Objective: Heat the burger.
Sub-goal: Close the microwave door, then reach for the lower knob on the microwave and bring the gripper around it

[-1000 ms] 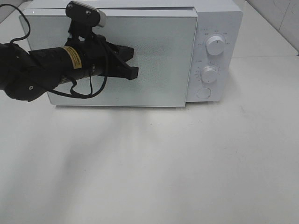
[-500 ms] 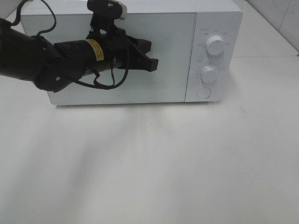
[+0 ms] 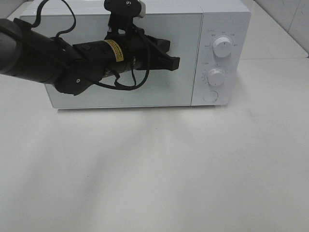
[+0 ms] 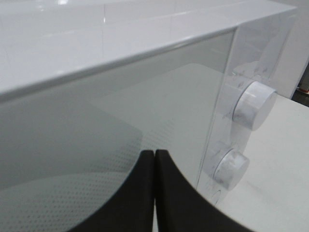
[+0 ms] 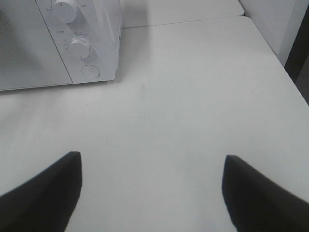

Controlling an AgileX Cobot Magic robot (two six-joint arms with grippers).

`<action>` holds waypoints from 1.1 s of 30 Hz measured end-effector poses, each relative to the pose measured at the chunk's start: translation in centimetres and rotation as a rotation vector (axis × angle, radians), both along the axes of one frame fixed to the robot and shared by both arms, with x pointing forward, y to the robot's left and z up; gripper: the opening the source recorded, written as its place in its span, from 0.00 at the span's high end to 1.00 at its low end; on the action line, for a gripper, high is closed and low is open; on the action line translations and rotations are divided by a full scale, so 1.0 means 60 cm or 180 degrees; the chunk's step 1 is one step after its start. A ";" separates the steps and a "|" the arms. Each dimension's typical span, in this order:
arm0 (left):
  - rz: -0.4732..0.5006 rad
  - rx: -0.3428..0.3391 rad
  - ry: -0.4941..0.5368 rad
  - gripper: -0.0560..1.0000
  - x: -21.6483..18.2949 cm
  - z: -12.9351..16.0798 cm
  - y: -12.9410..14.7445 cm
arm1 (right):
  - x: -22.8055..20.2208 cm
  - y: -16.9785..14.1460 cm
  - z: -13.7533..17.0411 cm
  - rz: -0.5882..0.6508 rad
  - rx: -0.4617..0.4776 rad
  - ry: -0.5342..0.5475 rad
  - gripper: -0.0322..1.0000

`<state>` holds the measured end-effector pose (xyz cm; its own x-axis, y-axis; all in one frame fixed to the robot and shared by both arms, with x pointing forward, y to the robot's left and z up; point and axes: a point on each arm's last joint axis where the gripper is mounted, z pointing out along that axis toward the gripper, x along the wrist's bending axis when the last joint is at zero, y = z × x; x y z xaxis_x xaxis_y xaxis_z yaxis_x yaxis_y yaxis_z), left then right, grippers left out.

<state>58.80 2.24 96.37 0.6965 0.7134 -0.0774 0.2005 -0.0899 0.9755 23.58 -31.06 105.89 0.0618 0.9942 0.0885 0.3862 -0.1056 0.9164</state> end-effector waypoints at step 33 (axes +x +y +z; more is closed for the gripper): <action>-0.0096 0.2138 0.1642 0.01 -0.250 0.096 -0.019 | 0.000 0.000 0.000 0.0000 0.0000 0.0000 0.23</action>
